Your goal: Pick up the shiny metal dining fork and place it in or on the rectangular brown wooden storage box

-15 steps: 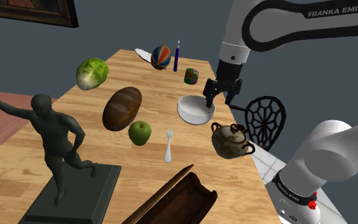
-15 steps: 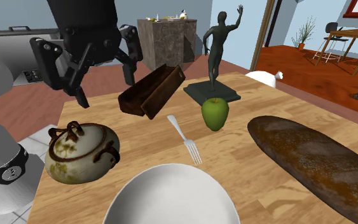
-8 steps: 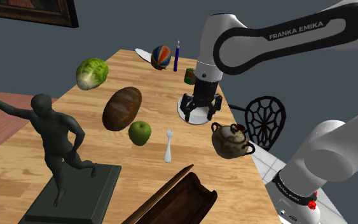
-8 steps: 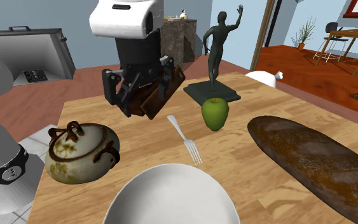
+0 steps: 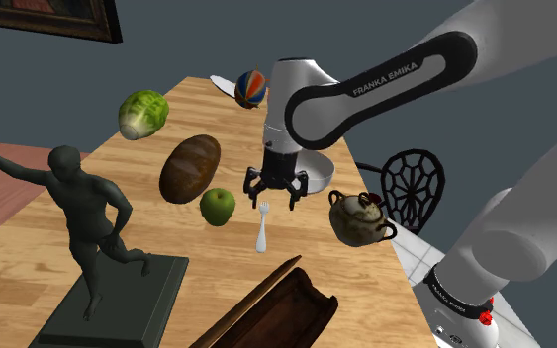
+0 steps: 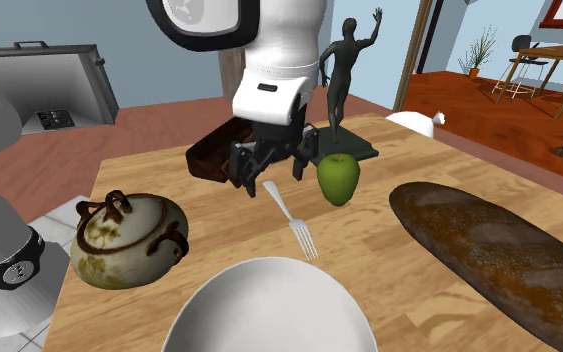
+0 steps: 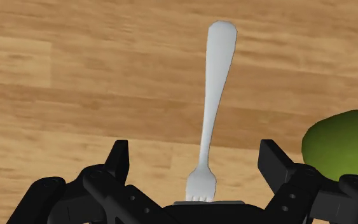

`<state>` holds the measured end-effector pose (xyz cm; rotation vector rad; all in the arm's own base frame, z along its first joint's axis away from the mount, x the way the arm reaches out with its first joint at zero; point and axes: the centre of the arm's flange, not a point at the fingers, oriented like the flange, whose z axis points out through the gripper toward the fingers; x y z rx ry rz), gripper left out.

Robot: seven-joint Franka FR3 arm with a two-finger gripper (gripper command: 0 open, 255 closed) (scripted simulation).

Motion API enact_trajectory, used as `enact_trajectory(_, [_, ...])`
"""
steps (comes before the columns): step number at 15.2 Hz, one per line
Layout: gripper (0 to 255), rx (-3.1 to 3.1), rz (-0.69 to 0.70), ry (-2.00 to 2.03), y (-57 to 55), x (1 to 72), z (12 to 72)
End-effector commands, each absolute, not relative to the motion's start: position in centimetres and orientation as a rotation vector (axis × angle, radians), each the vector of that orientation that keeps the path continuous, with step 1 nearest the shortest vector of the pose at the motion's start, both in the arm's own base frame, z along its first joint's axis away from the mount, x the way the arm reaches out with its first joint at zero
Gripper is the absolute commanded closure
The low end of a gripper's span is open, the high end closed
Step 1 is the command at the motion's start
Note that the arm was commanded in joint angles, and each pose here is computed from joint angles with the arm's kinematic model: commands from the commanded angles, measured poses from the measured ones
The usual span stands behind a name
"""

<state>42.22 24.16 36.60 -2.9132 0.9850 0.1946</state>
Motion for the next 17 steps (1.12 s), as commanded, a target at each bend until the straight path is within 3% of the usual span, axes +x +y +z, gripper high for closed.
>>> enact_trajectory(1, [0, -2.885, 0.204, 1.061, 25.5, 43.6, 34.9])
enact_trajectory(9, [0, -2.885, 0.204, 1.061, 25.9, 43.2, 31.0])
enact_trajectory(17, [0, -2.885, 0.204, 1.061, 25.9, 43.2, 31.0])
